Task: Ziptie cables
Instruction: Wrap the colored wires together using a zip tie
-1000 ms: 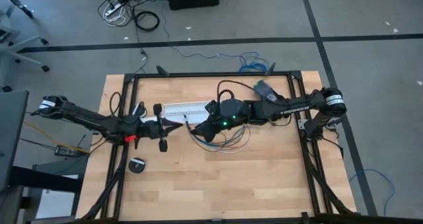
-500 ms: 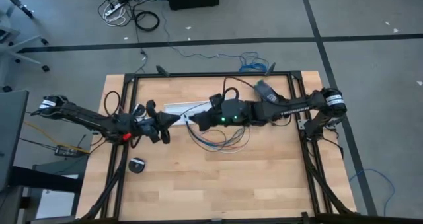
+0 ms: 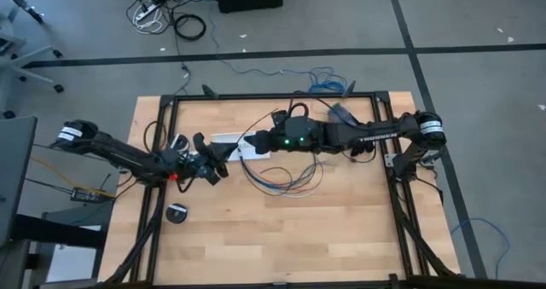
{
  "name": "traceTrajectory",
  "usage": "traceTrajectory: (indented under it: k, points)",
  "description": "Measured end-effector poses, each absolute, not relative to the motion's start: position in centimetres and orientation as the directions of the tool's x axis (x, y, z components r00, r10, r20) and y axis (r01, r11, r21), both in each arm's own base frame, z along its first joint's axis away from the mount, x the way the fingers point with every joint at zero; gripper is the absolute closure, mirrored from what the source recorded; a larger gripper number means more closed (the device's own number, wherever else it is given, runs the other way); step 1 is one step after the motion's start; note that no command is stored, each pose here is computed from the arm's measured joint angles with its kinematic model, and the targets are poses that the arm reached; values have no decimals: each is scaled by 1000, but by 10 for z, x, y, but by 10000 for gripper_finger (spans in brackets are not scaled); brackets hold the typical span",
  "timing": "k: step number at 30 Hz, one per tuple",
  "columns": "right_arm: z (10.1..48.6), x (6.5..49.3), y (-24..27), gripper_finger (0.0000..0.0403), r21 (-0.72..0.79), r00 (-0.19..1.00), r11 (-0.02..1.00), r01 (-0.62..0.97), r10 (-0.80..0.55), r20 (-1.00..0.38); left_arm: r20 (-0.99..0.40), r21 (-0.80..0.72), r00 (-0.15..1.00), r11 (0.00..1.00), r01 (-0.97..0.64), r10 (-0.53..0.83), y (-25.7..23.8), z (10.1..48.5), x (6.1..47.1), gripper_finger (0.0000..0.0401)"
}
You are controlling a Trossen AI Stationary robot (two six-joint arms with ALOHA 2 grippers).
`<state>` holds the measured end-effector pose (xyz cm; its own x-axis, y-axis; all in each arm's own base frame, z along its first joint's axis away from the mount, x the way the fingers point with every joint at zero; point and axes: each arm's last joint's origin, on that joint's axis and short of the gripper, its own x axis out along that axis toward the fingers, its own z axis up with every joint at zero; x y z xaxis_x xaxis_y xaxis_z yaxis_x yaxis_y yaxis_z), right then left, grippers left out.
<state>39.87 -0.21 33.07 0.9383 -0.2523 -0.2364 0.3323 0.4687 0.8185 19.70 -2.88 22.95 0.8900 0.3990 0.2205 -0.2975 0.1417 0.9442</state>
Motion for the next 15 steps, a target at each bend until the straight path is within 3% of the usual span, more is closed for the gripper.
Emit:
traceTrajectory:
  k: [8, 15]
  points:
    - [331, 399, -5, 226, 811, 939, 480, 333, -248, -238, 260, 955, 844, 8, -298, 469, -32, 232, 219, 401]
    - [330, 399, -5, 233, 782, 937, 520, 344, -249, -247, 244, 964, 849, -19, -266, 469, -36, 232, 236, 401]
